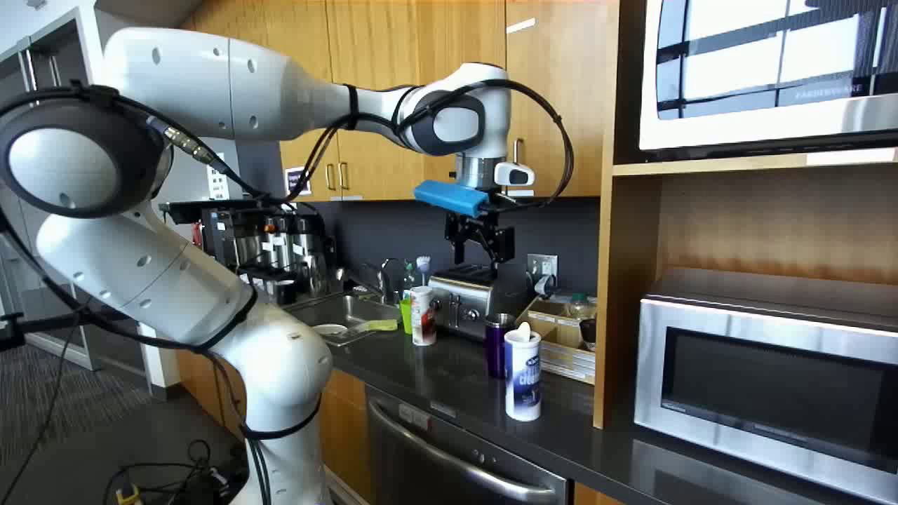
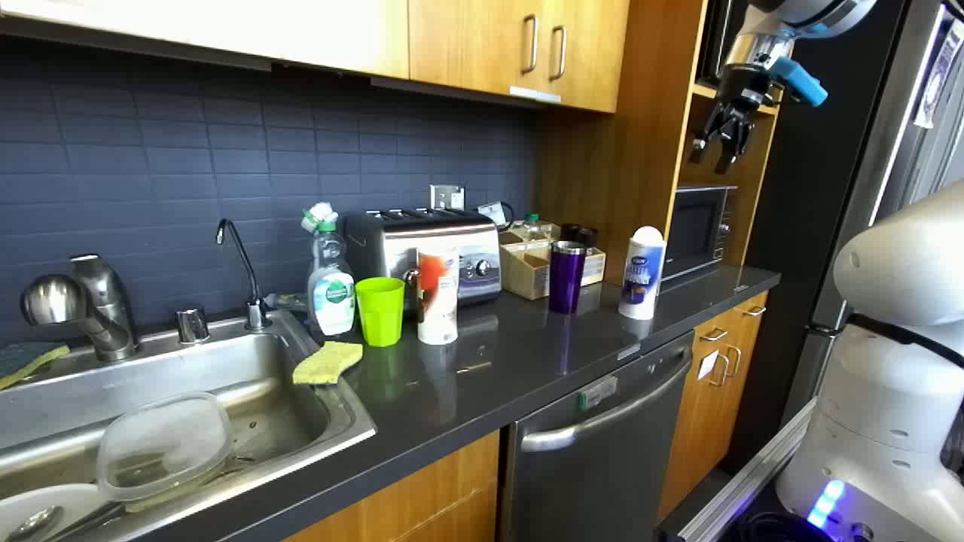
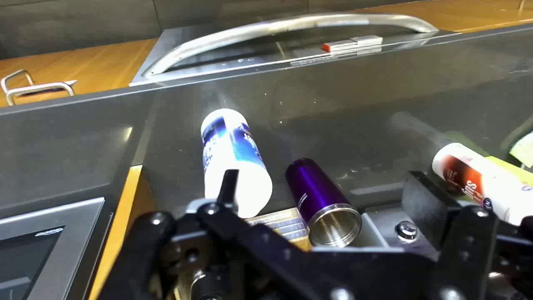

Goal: Put the white can into the wooden box

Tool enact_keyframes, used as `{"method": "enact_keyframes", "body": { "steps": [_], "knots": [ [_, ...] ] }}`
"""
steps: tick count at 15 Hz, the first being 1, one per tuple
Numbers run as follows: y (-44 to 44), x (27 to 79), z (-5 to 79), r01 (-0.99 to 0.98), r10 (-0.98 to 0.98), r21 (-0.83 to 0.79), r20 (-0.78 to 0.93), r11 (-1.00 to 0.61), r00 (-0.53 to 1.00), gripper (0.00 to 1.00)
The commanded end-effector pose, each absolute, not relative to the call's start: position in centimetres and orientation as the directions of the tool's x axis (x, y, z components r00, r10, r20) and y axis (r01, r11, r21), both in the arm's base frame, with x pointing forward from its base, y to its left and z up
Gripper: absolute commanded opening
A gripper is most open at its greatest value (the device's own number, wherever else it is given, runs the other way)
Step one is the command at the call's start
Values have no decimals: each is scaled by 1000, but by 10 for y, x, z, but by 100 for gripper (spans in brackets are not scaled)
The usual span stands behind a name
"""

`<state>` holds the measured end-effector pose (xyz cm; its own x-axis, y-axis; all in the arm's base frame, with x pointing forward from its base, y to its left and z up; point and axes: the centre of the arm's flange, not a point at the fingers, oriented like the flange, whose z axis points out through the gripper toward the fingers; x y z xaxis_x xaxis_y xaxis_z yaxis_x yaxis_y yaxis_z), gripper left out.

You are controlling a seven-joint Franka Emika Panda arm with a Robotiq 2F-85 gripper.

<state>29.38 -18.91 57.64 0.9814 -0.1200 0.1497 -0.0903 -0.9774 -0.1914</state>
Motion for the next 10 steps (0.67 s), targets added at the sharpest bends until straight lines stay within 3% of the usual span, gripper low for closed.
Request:
{"method": "enact_keyframes", "body": {
  "steps": [1,10],
  "knots": [
    [-189,294,577,-90,-120,-191,151,-977,981,100],
    [-187,295,576,-89,-118,-190,150,-978,982,100]
  ]
}}
